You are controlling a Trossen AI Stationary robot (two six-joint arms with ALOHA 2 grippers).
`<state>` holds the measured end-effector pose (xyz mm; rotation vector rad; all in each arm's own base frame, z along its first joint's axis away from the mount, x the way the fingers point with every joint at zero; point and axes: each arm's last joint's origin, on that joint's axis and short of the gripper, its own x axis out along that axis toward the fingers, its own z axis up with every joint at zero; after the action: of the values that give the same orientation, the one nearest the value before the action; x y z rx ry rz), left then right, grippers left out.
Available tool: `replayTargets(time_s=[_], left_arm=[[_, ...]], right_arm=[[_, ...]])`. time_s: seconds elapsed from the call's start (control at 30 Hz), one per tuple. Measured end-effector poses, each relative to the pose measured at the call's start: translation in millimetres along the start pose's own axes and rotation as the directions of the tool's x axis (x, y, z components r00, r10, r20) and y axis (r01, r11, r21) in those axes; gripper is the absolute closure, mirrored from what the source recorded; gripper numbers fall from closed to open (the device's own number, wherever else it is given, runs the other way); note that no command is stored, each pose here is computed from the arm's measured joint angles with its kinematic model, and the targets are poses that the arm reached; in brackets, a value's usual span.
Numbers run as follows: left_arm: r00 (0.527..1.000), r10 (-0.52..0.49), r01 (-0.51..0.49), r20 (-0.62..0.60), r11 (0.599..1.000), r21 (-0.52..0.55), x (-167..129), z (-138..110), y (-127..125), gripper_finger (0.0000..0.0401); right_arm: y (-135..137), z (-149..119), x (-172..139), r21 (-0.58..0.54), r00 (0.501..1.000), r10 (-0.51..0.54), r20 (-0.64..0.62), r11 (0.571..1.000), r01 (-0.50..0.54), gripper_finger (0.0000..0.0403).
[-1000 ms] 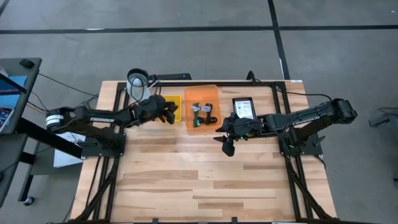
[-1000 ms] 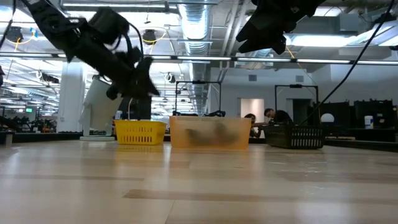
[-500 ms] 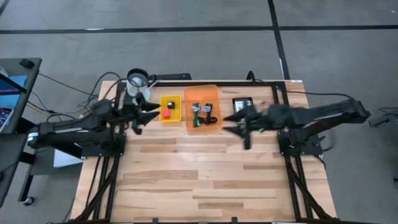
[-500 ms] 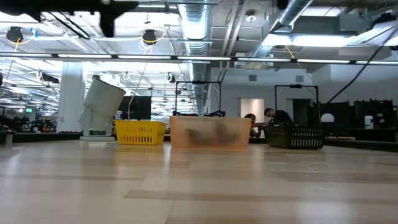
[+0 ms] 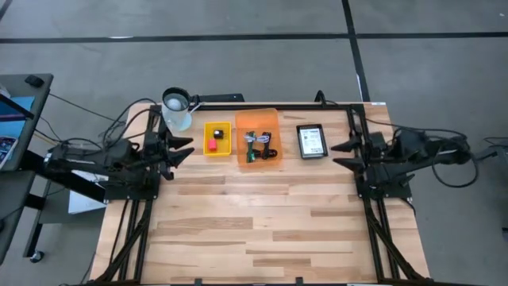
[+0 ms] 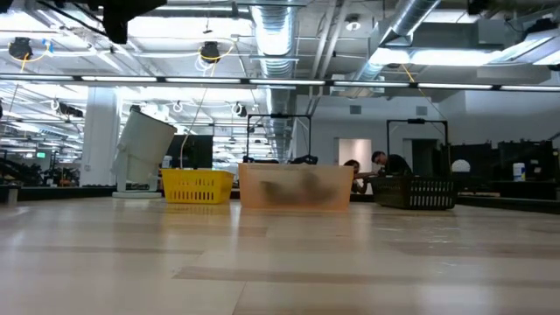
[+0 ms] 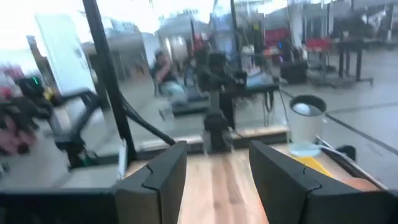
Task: Pick and place items into bin
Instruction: Return to home position
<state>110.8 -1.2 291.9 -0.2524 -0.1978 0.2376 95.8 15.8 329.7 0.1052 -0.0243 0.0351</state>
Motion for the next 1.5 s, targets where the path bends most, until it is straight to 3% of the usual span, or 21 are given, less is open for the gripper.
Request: replayTargets(time_s=[0.27, 0.5, 0.9, 1.0, 1.33, 1.5], left_arm=[[0.998, -0.011, 0.014, -0.059, 0.999, 0.04, -4.3, -7.0, -8.3, 0.023], [0.995, -0.024, 0.029, -0.093, 0.998, 0.053, -5.1, -14.8, -9.2, 0.023], [0.993, -0.085, 0.094, 0.086, 0.99, -0.104, -16.6, -93.1, 9.6, 0.023], [0.999, -0.042, 0.043, 0.013, 0.994, -0.097, -17.3, -102.1, 10.2, 0.023], [0.981, 0.193, -0.193, -0.009, 0.981, 0.01, -19.2, -109.4, 14.3, 0.023], [0.978, 0.2, -0.201, -0.056, 0.98, 0.0, -19.6, -115.2, 15.6, 0.023]], right_arm=[[-4.2, -62.3, -18.8, 0.069, 0.978, 0.081, 0.194, 0.993, -0.096, 0.0234], [-6.6, -95.1, -22.6, 0.095, 0.975, 0.102, 0.196, 0.988, -0.123, 0.0234], [-7.6, -138.1, -9.7, 0.125, 0.993, 0.09, 0.083, 0.987, -0.1, 0.0231], [-9.0, -151.3, -6.9, 0.143, 0.997, 0.056, 0.053, 0.988, -0.063, 0.0233], [-10.6, -158.4, -5.7, 0.089, 0.999, 0.011, 0.032, 0.996, -0.013, 0.0229], [-10.6, -158.5, -5.6, 0.12, 0.999, 0.011, 0.031, 0.993, -0.014, 0.0231]])
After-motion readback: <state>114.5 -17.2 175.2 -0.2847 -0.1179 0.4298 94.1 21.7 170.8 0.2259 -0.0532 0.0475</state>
